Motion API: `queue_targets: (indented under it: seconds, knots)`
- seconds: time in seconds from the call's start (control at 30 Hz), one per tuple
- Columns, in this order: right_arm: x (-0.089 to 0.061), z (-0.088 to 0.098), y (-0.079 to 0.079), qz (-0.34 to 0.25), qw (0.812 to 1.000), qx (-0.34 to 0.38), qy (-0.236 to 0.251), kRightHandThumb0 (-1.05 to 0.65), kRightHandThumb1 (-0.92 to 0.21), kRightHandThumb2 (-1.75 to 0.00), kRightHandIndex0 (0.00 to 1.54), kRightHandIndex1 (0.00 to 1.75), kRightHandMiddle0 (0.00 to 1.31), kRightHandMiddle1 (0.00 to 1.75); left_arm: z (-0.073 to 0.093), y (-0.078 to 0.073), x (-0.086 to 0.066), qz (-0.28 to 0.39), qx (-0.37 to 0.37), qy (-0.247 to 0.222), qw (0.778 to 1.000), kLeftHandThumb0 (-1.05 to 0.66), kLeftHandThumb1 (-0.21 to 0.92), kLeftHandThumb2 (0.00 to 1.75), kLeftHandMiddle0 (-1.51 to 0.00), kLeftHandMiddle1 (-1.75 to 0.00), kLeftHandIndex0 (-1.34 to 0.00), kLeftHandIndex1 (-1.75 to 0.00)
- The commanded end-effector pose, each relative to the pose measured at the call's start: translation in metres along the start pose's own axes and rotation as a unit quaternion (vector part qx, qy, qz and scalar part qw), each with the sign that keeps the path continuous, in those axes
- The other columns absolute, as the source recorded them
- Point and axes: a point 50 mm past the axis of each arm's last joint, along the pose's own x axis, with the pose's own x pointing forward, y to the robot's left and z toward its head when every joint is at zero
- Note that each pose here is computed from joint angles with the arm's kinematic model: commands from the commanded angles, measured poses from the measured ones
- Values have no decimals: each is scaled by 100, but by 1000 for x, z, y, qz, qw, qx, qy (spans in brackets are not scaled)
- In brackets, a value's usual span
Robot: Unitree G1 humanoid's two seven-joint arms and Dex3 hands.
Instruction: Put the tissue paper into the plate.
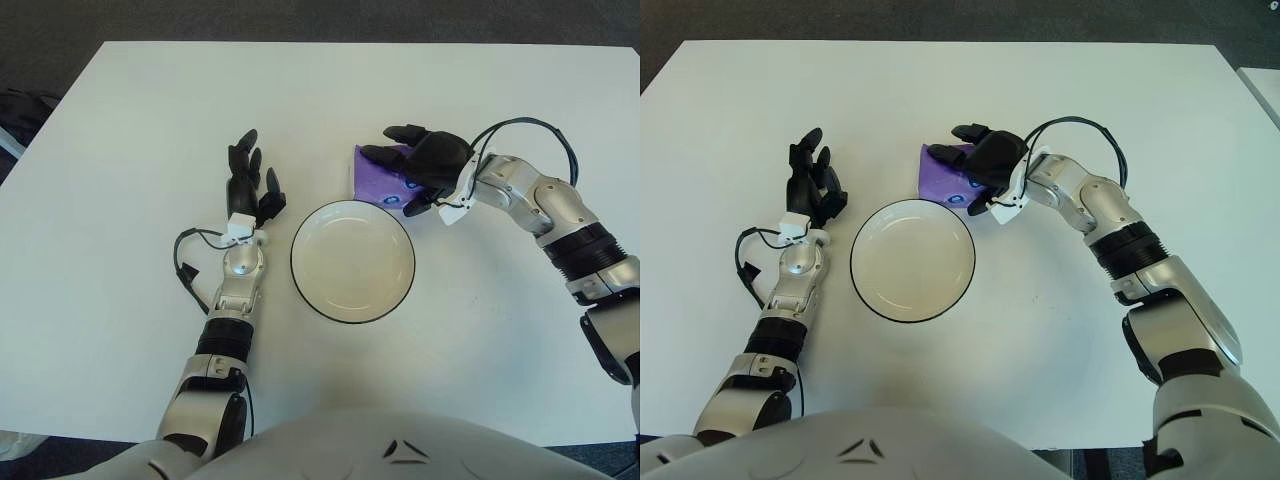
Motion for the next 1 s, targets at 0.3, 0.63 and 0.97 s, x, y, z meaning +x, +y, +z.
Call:
queue_targets:
  seconds: [0.3, 0.63, 0.97]
  knots:
    - [-4, 6, 26, 49, 998, 25, -1, -104, -92, -35, 18, 3, 0, 12, -38, 6, -34, 0, 18, 92, 996, -71, 92, 79, -38, 0, 0, -76]
    - [-4, 3, 35, -36, 985, 156, 66, -68, -87, -6, 43, 146, 16, 156, -38, 7, -33, -2, 17, 89, 996, -71, 92, 79, -39, 0, 0, -76]
    - [-5, 11, 39, -144, 958, 229, 97, -44, -50, -102, 70, 174, 47, 173, -38, 8, -33, 0, 20, 90, 996, -72, 92, 79, -39, 0, 0, -76]
